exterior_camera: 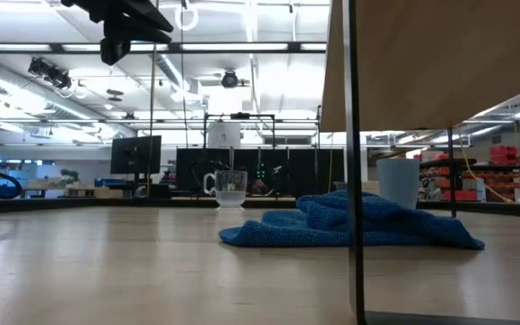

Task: Stack small to large cups/mugs on shelf
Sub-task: Move the shelf to the middle of the table

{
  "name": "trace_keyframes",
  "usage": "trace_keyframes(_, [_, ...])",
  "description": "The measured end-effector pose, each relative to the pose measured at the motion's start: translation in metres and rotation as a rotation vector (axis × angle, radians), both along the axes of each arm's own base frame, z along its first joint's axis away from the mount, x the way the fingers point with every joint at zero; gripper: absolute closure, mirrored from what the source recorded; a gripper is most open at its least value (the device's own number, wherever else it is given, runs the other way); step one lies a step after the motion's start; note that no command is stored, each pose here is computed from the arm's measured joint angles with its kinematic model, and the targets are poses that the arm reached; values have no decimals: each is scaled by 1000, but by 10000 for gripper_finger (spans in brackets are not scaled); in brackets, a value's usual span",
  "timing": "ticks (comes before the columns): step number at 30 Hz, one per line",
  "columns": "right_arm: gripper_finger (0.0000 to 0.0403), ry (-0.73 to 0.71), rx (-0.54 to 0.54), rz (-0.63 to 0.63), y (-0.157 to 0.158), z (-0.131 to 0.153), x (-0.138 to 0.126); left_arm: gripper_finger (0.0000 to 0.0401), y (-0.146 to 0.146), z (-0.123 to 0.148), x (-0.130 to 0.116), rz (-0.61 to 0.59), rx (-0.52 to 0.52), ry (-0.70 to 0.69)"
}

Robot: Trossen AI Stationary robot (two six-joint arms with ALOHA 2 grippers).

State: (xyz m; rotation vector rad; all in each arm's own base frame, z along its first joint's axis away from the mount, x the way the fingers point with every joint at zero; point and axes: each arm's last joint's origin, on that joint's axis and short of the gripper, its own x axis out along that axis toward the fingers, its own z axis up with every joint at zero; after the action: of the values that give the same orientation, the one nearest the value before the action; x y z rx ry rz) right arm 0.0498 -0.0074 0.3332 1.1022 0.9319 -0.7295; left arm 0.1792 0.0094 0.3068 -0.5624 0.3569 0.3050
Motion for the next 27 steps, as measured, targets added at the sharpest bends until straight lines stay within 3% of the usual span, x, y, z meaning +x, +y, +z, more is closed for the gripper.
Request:
trace_keyframes(3, [369, 48, 45, 19, 0, -21, 9, 311, -1, -4, 5, 3, -15, 21])
trace_keyframes(12, [369, -32, 104, 73, 3, -64, 41, 312, 0, -16, 22, 6, -22, 76])
trace_keyframes(27, [369, 54, 20, -17, 6, -81, 65, 312, 1, -35, 53, 6, -21, 113])
